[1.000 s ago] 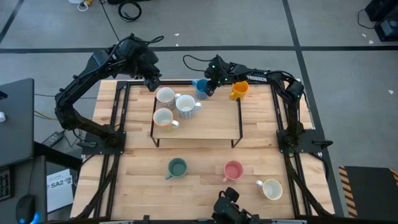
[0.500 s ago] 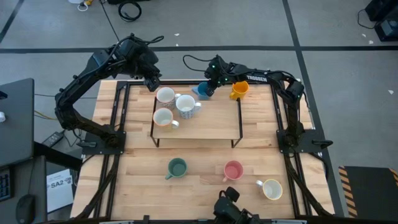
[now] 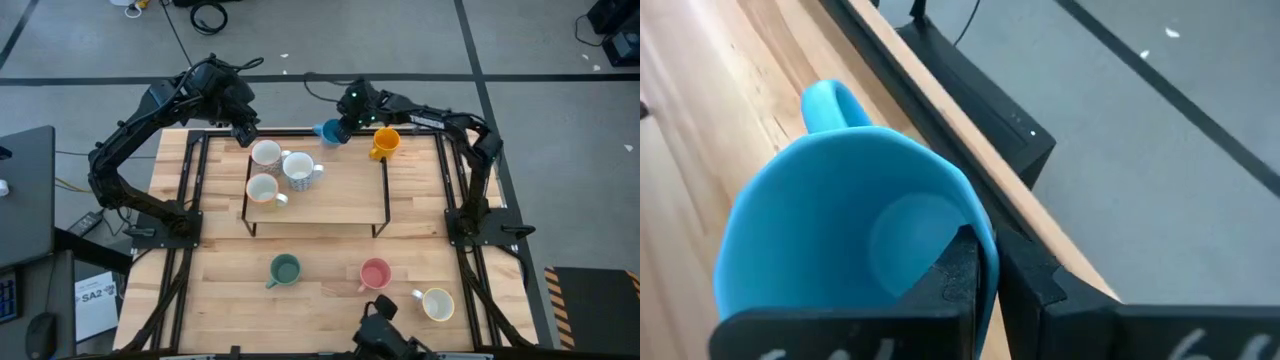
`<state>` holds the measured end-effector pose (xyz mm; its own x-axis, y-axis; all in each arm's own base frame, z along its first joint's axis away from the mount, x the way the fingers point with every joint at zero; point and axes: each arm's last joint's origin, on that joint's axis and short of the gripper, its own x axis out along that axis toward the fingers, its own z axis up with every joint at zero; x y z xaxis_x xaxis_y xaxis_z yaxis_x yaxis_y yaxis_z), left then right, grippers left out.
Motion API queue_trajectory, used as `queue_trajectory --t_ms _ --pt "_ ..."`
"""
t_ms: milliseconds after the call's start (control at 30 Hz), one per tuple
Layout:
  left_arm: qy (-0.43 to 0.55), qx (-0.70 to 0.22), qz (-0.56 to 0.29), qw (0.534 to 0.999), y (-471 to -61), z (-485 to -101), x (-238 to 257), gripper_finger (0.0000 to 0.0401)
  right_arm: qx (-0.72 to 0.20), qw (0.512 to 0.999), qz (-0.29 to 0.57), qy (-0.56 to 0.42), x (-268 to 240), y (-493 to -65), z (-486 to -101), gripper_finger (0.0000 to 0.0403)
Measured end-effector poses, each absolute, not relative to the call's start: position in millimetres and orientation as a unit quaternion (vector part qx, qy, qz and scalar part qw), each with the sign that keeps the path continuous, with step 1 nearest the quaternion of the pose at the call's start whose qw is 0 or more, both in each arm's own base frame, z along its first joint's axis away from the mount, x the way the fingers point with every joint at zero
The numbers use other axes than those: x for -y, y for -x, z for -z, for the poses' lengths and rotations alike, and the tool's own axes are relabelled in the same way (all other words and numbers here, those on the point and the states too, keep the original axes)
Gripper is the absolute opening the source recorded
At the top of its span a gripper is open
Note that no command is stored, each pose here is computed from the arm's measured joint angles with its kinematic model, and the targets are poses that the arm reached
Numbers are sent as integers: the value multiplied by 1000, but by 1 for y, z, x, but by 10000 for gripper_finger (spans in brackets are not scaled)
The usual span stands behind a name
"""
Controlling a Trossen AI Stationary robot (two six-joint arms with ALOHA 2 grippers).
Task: Place coffee mugs
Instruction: Put the blue mug on the shelf
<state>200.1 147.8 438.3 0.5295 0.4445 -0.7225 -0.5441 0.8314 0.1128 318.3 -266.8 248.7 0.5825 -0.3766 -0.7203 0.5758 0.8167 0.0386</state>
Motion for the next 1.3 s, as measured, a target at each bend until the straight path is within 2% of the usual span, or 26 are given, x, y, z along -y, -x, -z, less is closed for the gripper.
queue_trajectory --t_ms 300,467,700,900,1067,1300 --pt "63 -394 -283 872 -200 -438 -148 157 -331 898 280 -71 253 -274 -319 27" --pt "63 -394 -283 872 -200 -438 -148 157 -310 912 268 -2 228 -248 -362 27" --pt "63 -394 -284 872 -200 -438 -148 157 -258 949 174 46 180 -234 -400 27" --pt "64 -393 -284 872 -200 -438 -148 157 -258 961 76 62 145 -245 -403 27" --pt "74 -390 -288 871 -200 -438 -148 157 -294 952 19 78 124 -256 -393 31" --pt "74 -390 -288 871 -200 -438 -148 157 -320 944 -23 80 106 -268 -384 30"
